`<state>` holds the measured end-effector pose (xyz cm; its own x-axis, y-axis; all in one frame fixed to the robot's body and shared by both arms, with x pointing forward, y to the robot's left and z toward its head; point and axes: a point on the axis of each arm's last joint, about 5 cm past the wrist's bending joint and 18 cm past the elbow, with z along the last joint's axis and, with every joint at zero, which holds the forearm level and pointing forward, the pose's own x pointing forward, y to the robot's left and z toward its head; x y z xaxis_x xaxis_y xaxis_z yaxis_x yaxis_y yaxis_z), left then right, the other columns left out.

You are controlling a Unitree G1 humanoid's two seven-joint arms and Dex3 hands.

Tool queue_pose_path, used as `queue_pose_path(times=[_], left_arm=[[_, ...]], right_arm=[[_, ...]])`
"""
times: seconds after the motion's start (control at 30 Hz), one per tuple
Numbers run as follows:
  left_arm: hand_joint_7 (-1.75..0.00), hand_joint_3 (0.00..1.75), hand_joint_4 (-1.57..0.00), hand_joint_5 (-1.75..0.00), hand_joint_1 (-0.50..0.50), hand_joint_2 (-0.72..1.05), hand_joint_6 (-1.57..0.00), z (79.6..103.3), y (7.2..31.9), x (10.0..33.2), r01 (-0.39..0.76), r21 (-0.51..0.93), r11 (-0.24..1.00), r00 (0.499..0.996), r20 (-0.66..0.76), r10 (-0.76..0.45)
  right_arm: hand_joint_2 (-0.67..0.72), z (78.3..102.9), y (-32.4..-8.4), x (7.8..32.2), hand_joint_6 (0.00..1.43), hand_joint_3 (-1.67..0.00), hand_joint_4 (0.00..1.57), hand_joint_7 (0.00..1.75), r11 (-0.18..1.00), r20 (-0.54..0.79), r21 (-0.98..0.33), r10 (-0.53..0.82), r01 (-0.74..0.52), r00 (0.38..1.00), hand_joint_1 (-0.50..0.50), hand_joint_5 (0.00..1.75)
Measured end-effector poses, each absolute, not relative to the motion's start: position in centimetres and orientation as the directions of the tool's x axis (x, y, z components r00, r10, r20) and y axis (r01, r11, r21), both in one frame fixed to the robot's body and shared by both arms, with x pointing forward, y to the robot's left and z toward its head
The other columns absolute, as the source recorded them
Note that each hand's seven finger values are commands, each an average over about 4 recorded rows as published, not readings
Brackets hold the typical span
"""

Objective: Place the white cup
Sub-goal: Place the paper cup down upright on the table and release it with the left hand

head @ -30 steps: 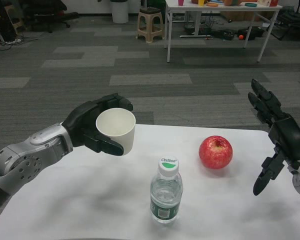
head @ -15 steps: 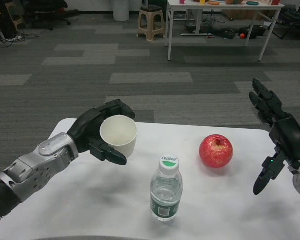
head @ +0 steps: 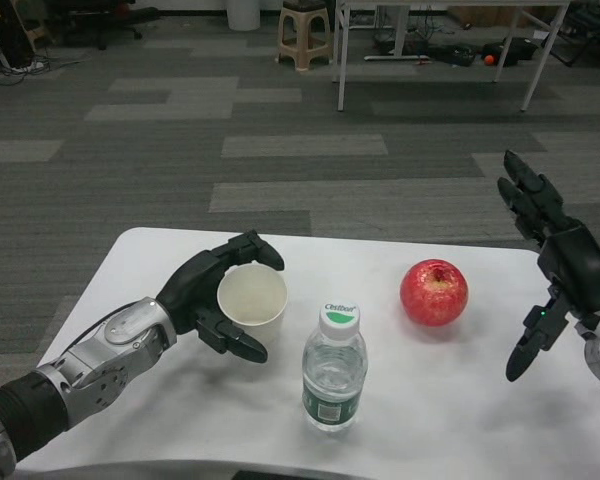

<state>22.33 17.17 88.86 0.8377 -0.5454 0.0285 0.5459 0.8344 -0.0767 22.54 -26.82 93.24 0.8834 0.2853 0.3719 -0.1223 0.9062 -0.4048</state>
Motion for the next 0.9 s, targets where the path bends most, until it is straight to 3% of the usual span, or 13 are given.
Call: queue_pose_path(times=[0.43, 0.63, 0.7, 0.73, 0.83, 0.9], left_arm=[[-1.61, 0.17, 0.0, -1.44, 0.17, 0.69, -1.2, 87.8, 16.4, 22.0, 0.593, -0.129, 0.795, 0.803, 0.023, -0.596], [-1.61, 0.09, 0.0, -1.44, 0.28, 0.67, -1.16, 87.8, 16.3, 22.0, 0.6, -0.129, 0.79, 0.798, 0.026, -0.602], [-1.64, 0.09, 0.0, -1.44, 0.26, 0.63, -1.15, 87.8, 16.3, 22.0, 0.601, -0.128, 0.789, 0.798, 0.026, -0.603], [-1.66, 0.09, 0.0, -1.44, 0.24, 0.6, -1.15, 87.8, 16.3, 22.0, 0.601, -0.128, 0.789, 0.797, 0.026, -0.603], [-1.68, 0.09, 0.0, -1.44, 0.11, 0.87, -1.13, 87.7, 16.3, 22.0, 0.602, -0.128, 0.788, 0.797, 0.025, -0.604], [-1.68, 0.09, 0.0, -1.44, -0.18, 0.96, -1.09, 87.7, 16.3, 22.0, 0.604, -0.128, 0.787, 0.795, 0.025, -0.606]], right_arm=[[0.66, 93.1, -26.7, 22.5, 0.0, 0.0, 0.0, 0.0, 0.904, 0.362, -0.406, 0.292, -0.132, 0.885, -0.17, 0.0], [0.66, 93.0, -26.7, 22.5, 0.0, 0.0, 0.0, 0.0, 0.904, 0.362, -0.406, 0.292, -0.132, 0.885, -0.17, 0.0], [0.66, 93.0, -26.7, 22.5, 0.0, 0.0, 0.0, 0.0, 0.904, 0.362, -0.406, 0.292, -0.132, 0.885, -0.17, 0.0], [0.66, 93.0, -26.7, 22.5, 0.0, 0.0, 0.0, 0.0, 0.904, 0.362, -0.406, 0.292, -0.133, 0.885, -0.17, 0.0], [0.66, 93.0, -26.7, 22.5, 0.0, 0.0, 0.0, 0.0, 0.904, 0.362, -0.406, 0.292, -0.133, 0.885, -0.17, 0.0], [0.68, 93.0, -26.7, 22.5, 0.0, 0.0, 0.0, 0.0, 0.904, 0.362, -0.406, 0.292, -0.133, 0.885, -0.17, 0.0]])
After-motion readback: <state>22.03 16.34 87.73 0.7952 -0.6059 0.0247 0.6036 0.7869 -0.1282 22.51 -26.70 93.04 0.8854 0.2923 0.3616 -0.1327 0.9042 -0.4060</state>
